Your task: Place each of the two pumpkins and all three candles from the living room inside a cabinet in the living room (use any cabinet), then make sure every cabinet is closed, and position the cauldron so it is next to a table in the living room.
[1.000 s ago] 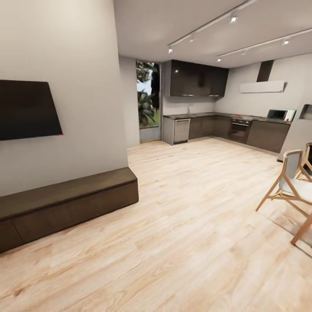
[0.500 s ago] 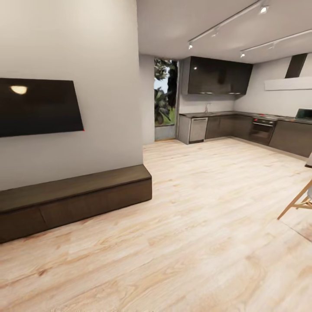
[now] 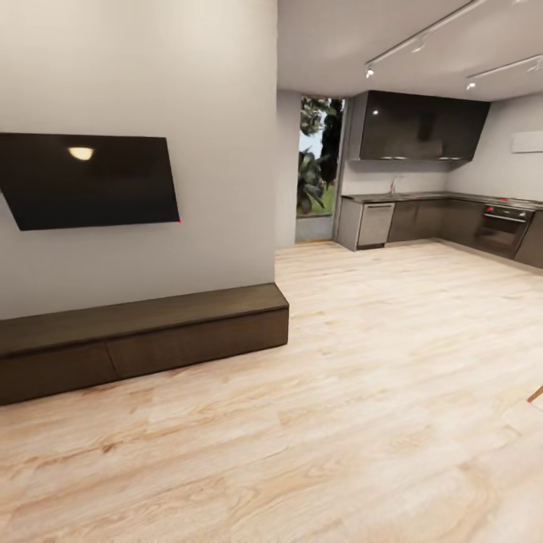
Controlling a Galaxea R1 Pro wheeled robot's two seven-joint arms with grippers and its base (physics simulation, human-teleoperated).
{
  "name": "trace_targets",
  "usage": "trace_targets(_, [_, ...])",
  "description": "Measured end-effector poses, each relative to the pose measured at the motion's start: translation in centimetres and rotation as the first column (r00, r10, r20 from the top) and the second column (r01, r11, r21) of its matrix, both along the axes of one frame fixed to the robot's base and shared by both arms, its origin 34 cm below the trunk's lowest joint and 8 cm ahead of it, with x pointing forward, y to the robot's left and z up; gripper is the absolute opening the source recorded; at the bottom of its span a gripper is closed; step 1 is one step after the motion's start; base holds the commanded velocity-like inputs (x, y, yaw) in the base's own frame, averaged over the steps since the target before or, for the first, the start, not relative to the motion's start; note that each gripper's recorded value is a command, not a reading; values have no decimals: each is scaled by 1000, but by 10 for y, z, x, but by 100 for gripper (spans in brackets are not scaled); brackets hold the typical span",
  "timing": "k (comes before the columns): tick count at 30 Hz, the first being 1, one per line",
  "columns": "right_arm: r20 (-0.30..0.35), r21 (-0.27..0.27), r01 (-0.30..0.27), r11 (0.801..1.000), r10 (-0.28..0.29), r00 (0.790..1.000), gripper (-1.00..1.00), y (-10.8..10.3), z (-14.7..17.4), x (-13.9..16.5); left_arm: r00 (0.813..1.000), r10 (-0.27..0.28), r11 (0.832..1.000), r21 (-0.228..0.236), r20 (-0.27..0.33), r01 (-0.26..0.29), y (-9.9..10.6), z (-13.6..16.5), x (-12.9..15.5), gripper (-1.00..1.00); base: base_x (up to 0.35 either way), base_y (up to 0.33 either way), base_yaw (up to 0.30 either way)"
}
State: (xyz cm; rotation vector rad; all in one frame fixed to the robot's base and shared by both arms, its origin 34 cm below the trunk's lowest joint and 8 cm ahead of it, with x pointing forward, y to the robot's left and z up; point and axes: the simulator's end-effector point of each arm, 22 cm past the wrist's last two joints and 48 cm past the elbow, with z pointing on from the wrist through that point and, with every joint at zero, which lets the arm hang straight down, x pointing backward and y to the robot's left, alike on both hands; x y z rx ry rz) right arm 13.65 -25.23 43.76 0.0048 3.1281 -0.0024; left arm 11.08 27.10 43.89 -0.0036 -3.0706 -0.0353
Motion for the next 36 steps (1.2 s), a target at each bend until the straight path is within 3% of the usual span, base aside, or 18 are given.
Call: trace_targets(36, [-30, 0, 0, 1000, 0, 1000, 100, 0, 0, -12, 1000, 0, 1000, 0, -30, 0, 0, 1, -12, 100, 0, 0, 235])
